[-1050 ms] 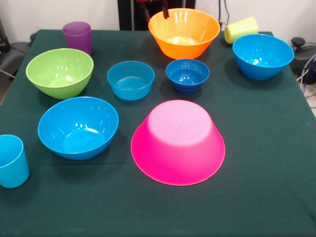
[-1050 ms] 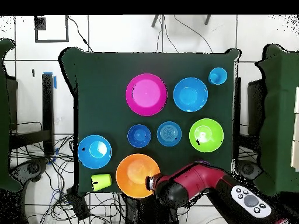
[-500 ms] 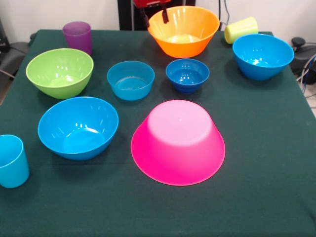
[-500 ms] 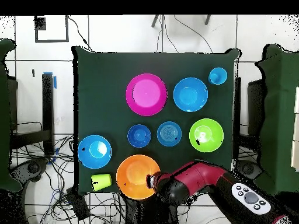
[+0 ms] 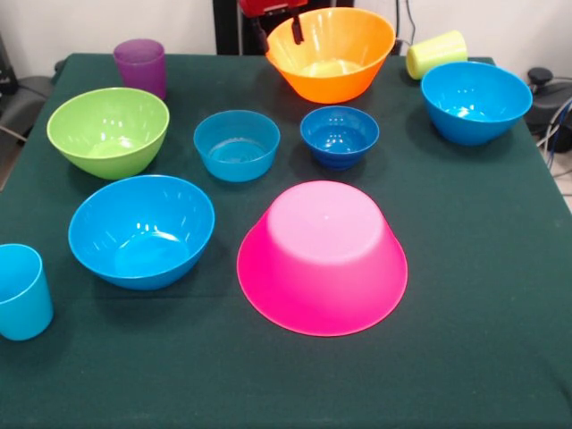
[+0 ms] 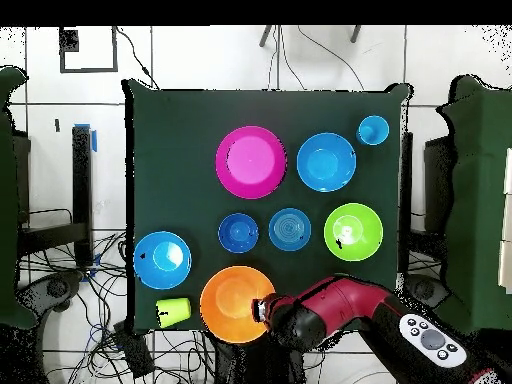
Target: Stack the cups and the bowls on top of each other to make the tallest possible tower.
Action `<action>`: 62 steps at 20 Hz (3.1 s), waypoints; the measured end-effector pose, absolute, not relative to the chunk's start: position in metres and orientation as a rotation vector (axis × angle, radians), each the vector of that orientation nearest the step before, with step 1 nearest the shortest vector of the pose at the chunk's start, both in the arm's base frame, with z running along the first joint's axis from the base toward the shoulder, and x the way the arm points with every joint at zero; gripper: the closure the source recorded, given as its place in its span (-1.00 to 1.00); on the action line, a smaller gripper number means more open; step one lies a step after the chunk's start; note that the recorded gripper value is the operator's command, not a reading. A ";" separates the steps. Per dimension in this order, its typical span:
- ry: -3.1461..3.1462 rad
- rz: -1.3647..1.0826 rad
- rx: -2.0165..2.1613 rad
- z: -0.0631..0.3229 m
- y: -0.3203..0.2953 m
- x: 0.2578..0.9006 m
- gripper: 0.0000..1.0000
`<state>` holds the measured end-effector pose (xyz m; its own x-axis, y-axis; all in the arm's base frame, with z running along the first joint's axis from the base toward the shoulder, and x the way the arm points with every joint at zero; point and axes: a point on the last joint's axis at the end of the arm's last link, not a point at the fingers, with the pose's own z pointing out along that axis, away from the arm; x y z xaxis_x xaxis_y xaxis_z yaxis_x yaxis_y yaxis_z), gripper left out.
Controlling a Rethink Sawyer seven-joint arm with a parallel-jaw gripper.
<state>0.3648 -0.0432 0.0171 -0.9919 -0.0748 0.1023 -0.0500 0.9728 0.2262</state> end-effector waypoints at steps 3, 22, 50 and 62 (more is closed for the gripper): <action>-3.012 -0.342 0.097 0.017 -0.043 0.365 -1.00; -2.983 -0.302 0.090 0.025 -0.052 0.370 -1.00; -2.962 -0.389 0.120 -0.004 -0.038 0.369 -1.00; -2.953 -0.420 0.147 -0.010 -0.034 0.366 1.00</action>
